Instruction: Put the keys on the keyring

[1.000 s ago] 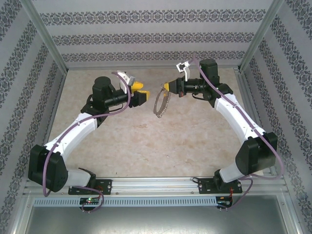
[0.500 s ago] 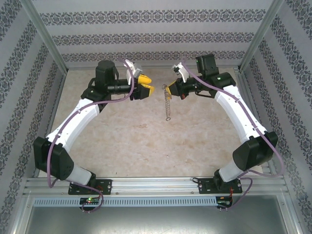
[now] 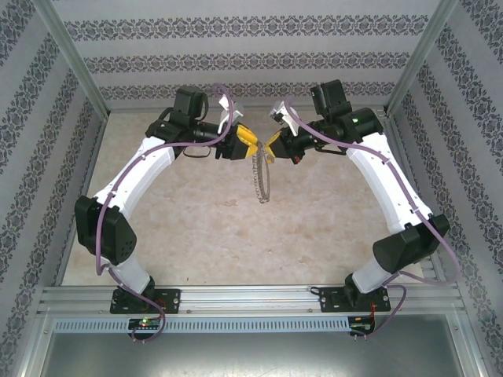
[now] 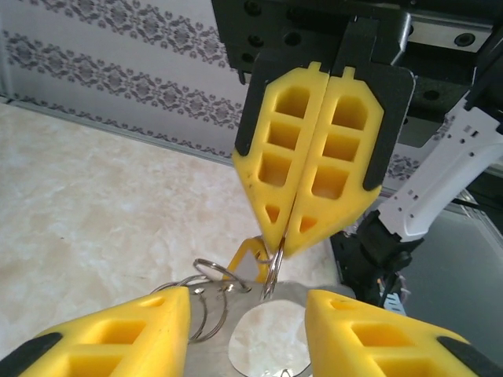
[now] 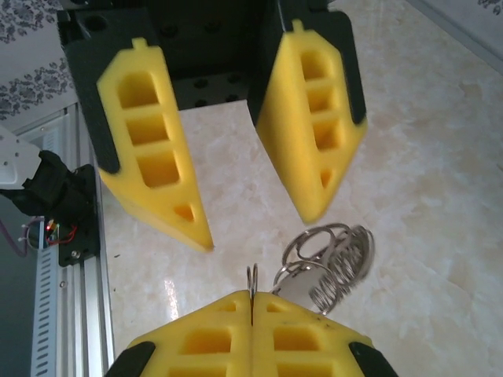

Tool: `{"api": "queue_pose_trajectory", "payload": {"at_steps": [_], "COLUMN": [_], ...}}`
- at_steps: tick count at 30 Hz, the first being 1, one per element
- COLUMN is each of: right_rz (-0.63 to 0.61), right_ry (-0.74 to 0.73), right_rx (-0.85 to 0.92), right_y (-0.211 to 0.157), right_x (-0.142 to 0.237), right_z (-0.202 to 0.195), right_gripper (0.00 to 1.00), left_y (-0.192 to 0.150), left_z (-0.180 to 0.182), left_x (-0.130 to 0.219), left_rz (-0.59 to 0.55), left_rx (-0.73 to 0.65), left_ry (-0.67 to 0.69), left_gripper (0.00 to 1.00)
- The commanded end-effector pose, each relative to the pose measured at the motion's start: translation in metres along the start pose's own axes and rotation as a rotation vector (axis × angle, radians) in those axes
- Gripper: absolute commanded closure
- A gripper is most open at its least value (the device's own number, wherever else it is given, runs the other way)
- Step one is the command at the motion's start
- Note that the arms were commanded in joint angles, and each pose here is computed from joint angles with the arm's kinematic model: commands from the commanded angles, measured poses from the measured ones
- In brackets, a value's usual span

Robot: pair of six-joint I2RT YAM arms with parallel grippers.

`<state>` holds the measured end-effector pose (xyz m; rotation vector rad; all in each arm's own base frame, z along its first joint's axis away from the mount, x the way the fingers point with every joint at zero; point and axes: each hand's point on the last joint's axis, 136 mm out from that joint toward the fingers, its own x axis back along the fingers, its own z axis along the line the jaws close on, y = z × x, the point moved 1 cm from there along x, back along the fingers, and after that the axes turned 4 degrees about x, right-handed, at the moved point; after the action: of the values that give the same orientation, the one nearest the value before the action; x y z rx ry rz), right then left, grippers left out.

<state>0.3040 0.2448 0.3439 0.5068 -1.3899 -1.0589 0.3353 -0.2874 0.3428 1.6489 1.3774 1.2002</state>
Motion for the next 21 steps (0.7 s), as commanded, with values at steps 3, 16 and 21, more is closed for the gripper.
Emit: {"api": "queue_pose_trajectory", "payload": {"at_steps": [3, 16, 21], "right_rz": [0.018, -0.008, -0.019], "right_ry": [0.016, 0.027, 0.026], "right_rx": [0.038, 0.057, 0.061], "right_y": [0.004, 0.012, 0.015], "right_x": [-0.003, -0.003, -0.002], "right_z": [0.005, 0.009, 0.008], "right_gripper": [1.0, 1.0, 1.0], "left_y": [0.005, -0.002, -0.003], "left_z": [-0.017, -0.014, -0.013], "left_x": [-0.002, -0.011, -0.015], "left_rz": [-0.003, 0.015, 0.022], "left_rx": [-0.034, -0.007, -0.006], "left_ry": [-0.059, -0.09, -0.093], "left_gripper": [0.59, 0.6, 0.66]}}
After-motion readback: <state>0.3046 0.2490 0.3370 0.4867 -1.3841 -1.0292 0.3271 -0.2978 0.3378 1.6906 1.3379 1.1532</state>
